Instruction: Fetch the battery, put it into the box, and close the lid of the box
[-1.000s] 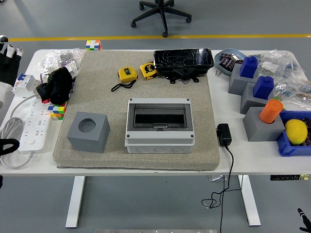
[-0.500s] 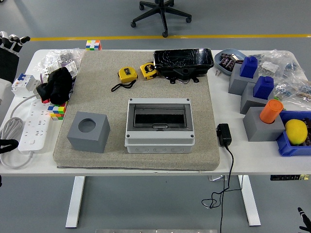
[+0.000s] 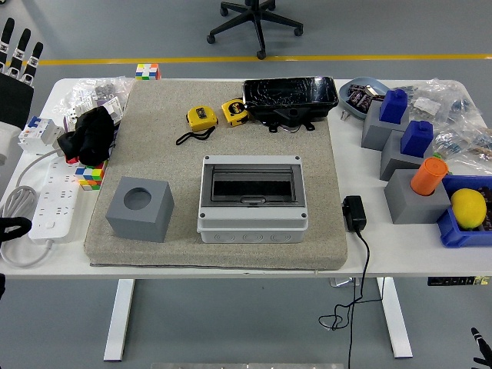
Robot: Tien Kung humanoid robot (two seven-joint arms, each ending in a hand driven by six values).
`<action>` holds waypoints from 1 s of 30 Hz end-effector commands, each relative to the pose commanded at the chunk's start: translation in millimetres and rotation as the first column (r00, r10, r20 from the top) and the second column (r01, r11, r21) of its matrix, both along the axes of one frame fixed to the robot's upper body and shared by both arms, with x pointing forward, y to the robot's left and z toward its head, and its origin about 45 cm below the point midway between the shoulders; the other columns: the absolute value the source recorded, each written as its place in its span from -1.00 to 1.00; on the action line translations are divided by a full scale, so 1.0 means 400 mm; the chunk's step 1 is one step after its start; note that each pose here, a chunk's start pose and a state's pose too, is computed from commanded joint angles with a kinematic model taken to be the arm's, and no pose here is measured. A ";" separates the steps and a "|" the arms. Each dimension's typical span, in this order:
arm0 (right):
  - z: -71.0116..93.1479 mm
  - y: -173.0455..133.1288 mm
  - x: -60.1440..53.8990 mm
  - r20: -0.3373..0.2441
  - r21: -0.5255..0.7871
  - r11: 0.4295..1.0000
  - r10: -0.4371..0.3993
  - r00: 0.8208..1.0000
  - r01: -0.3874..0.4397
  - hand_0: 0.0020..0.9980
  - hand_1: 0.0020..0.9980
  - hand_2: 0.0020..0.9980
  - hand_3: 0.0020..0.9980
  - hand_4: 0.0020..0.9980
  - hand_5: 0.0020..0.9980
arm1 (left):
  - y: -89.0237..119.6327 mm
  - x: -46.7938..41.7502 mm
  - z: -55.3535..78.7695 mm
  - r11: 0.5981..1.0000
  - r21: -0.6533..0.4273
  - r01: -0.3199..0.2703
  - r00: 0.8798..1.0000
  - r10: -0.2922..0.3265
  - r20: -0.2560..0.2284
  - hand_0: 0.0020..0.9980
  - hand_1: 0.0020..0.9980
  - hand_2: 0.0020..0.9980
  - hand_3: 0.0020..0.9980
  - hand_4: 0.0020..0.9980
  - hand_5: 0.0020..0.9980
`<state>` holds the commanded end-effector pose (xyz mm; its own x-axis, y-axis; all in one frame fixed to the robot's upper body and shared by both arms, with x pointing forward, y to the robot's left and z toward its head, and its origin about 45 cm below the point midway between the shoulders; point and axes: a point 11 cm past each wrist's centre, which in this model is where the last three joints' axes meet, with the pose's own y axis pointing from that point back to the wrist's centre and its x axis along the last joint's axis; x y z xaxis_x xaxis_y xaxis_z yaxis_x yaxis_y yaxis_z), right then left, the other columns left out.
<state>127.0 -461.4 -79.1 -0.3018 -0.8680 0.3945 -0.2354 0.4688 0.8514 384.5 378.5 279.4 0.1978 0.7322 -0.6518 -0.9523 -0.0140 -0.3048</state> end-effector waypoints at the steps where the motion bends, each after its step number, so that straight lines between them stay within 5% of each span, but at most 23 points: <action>1: 0.000 0.000 0.001 0.000 0.000 1.000 0.000 1.000 0.000 0.58 0.47 0.50 0.59 1.00 1.00 | 0.002 0.000 -0.002 1.000 -0.011 -0.003 1.000 0.003 -0.004 0.59 0.98 1.00 1.00 1.00 1.00; 4: 0.001 -0.001 0.004 0.002 -0.001 1.000 0.001 1.000 -0.001 0.58 0.47 0.50 0.59 1.00 1.00 | 0.010 0.001 -0.008 0.999 -0.050 -0.010 1.000 0.009 -0.020 0.59 0.98 1.00 1.00 1.00 1.00; 5: 0.002 -0.001 0.005 0.003 -0.001 1.000 0.001 1.000 -0.001 0.58 0.47 0.50 0.59 1.00 1.00 | 0.010 0.002 -0.009 0.998 -0.059 -0.009 1.000 0.007 -0.024 -0.62 0.18 0.98 1.00 1.00 1.00; 10: 0.002 -0.002 0.004 0.002 -0.001 1.000 0.001 1.000 -0.001 0.58 0.47 0.50 0.59 1.00 1.00 | 0.013 0.002 -0.012 0.998 -0.058 -0.019 0.999 0.017 -0.040 -0.62 0.18 0.98 1.00 1.00 1.00; 11: 0.002 -0.002 0.004 0.002 -0.001 1.000 0.001 1.000 -0.001 0.58 0.47 0.50 0.59 1.00 1.00 | 0.014 0.003 -0.013 0.998 -0.057 -0.021 0.999 0.019 -0.044 -0.78 -0.60 0.62 1.00 1.00 1.00; 17: 0.002 -0.002 0.002 0.000 -0.002 1.000 0.002 1.000 -0.002 0.58 0.47 0.49 0.59 1.00 1.00 | 0.012 0.001 -0.010 0.999 -0.046 -0.024 0.999 0.022 -0.045 -0.78 -0.60 0.62 1.00 1.00 1.00; 18: 0.002 -0.002 0.002 0.000 -0.002 1.000 0.002 1.000 -0.002 0.58 0.47 0.50 0.59 1.00 1.00 | 0.013 0.001 -0.008 0.999 -0.040 -0.030 0.999 0.028 -0.044 -0.89 -0.89 0.29 0.76 1.00 1.00; 23: 0.003 -0.003 0.004 0.000 -0.003 1.000 0.004 1.000 -0.004 0.58 0.47 0.50 0.59 1.00 1.00 | 0.014 0.001 0.001 0.999 -0.022 -0.036 0.999 0.036 -0.027 -0.89 -0.89 0.29 0.76 1.00 1.00; 24: 0.003 -0.004 0.004 0.000 -0.003 1.000 0.004 1.000 -0.004 0.58 0.47 0.50 0.59 1.00 1.00 | 0.014 0.000 0.002 0.999 -0.017 -0.038 0.999 0.037 -0.025 -0.89 -0.94 -0.40 0.39 1.00 1.00; 29: 0.003 -0.005 0.002 -0.003 -0.003 1.000 0.004 1.000 -0.004 0.58 0.47 0.50 0.59 1.00 1.00 | 0.014 -0.001 0.004 0.998 0.023 -0.055 0.998 0.056 -0.016 -0.89 -0.94 -0.40 0.39 1.00 1.00; 30: 0.002 -0.005 0.001 -0.003 -0.003 1.000 0.004 1.000 -0.004 0.58 0.47 0.50 0.59 1.00 1.00 | 0.014 -0.002 0.003 0.998 0.039 -0.058 0.998 0.058 -0.017 -0.92 -1.00 -0.91 -0.93 1.00 1.00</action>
